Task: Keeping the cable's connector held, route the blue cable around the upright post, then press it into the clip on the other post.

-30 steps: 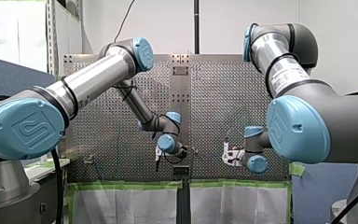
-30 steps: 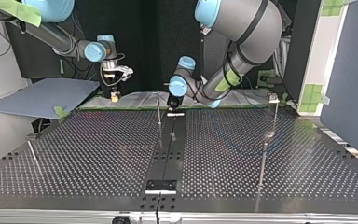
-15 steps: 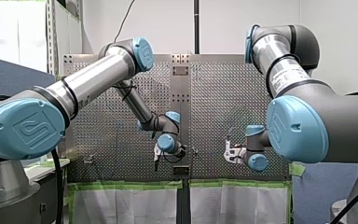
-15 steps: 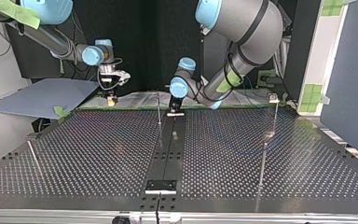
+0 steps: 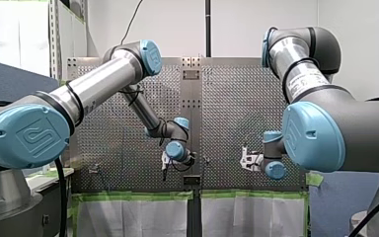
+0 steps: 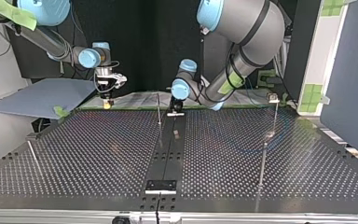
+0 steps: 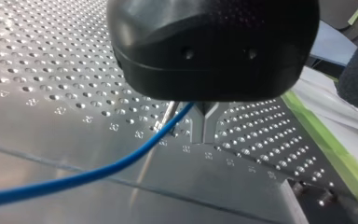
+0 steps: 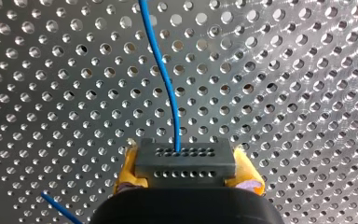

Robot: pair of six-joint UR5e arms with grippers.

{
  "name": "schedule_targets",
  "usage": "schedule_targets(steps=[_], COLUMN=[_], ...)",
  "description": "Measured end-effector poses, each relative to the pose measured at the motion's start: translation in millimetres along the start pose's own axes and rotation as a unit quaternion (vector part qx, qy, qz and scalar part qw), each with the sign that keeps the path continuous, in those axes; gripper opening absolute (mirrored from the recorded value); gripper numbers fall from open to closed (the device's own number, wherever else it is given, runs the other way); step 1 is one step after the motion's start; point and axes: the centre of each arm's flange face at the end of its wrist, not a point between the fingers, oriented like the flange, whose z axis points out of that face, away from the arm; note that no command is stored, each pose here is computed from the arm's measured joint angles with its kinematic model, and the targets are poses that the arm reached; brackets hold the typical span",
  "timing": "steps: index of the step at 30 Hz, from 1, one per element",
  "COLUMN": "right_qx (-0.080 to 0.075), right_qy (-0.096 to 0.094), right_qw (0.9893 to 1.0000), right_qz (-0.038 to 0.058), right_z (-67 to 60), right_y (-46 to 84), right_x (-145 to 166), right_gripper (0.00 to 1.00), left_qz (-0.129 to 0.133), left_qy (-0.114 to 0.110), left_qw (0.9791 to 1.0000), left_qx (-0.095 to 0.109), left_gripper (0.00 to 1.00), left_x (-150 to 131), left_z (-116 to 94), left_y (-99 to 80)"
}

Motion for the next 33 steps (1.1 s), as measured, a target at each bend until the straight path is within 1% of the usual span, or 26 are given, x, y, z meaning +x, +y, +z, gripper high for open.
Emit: schedule_targets(steps=[3,4,5,6,7,8,9,10,11,12,13,14,15,16,21,23,25,28,31,33], right_qx=[0.0,0.0,0.0,0.0,0.0,0.0,0.0,0.0,0.0,0.001,0.001,0.001,0.001,0.001,0.001,0.001,0.001,0.002,0.002,0.002], right_qy=[0.0,0.0,0.001,0.001,0.002,0.002,0.002,0.002,0.002,0.002,0.002,0.002,0.002,0.002,0.002,0.002,0.002,0.001,0.0,-0.001], right_qw=[1.0,1.0,1.0,1.0,1.0,1.0,1.0,1.0,1.0,1.0,1.0,1.0,1.0,1.0,1.0,1.0,1.0,1.0,1.0,1.0], right_qz=[-0.0002,-0.0003,-0.0005,-0.0006,-0.0007,-0.0008,-0.0009,-0.001,-0.0011,-0.0012,-0.0012,-0.0013,-0.0012,-0.0011,-0.0001,0.0,0.0001,0.0003,0.0006,0.0007], right_z=[2.9,3.7,4.8,5.5,5.9,6.3,6.5,6.7,6.8,6.8,6.8,6.8,6.8,6.9,7.1,7.1,7.1,6.9,6.6,6.4], right_y=[0.5,0.7,0.9,1.1,1.1,1.1,1.2,1.5,1.4,1.4,1.4,1.4,1.4,1.4,1.4,1.4,1.3,1.2,1.0,0.9], right_x=[2,2,3,3,4,4,4,4,4,4,4,4,4,4,4,4,4,4,4,4], right_gripper=[0.0,0.0,0.0,0.0,0.0,0.0,0.0,0.0,0.0,0.0,0.0,0.0,0.0,0.0,0.0,0.0,0.0,0.0,0.0,0.0], left_qz=[-0.001,-0.001,-0.002,-0.002,-0.002,-0.002,-0.002,-0.002,0.0,0.001,0.004,0.007,0.01,0.012,0.027,0.036,0.045,0.062,0.08,0.095], left_qy=[-0.007,-0.01,-0.014,-0.017,-0.02,-0.023,-0.025,-0.026,-0.027,-0.028,-0.028,-0.029,-0.028,-0.028,-0.02,-0.013,-0.006,0.007,0.021,0.031], left_qw=[1.0,1.0,0.9999,0.9998,0.9998,0.9997,0.9997,0.9997,0.9996,0.9996,0.9996,0.9995,0.9995,0.9995,0.9991,0.999,0.9988,0.998,0.9963,0.9947], left_qx=[0.0,0.001,0.001,0.002,0.002,0.001,-0.001,-0.002,-0.003,-0.003,-0.004,-0.007,-0.009,-0.011,-0.024,-0.023,-0.019,-0.015,-0.021,-0.025], left_gripper=[0.0,0.02,0.1,0.1,0.2,0.36,0.36,0.47,0.64,0.64,0.76,0.82,0.82,0.88,0.88,1.0,1.0,1.0,1.0,1.0], left_x=[-2,-2,-3,-4,-4,-5,-5,-5,-5,-6,-6,-6,-6,-6,-4,-3,-1,1,4,5], left_z=[2,2,3,4,4,4,4,5,5,5,5,5,5,4,1,0,-2,-6,-10,-14], left_y=[0.6,0.5,0.0,-0.6,-1.1,-1.5,-1.6,-1.6,-1.7,-1.8,-1.8,-1.3,-0.8,-0.4,-0.4,-1.4,-2.8,-5.0,-5.9,-8.3])
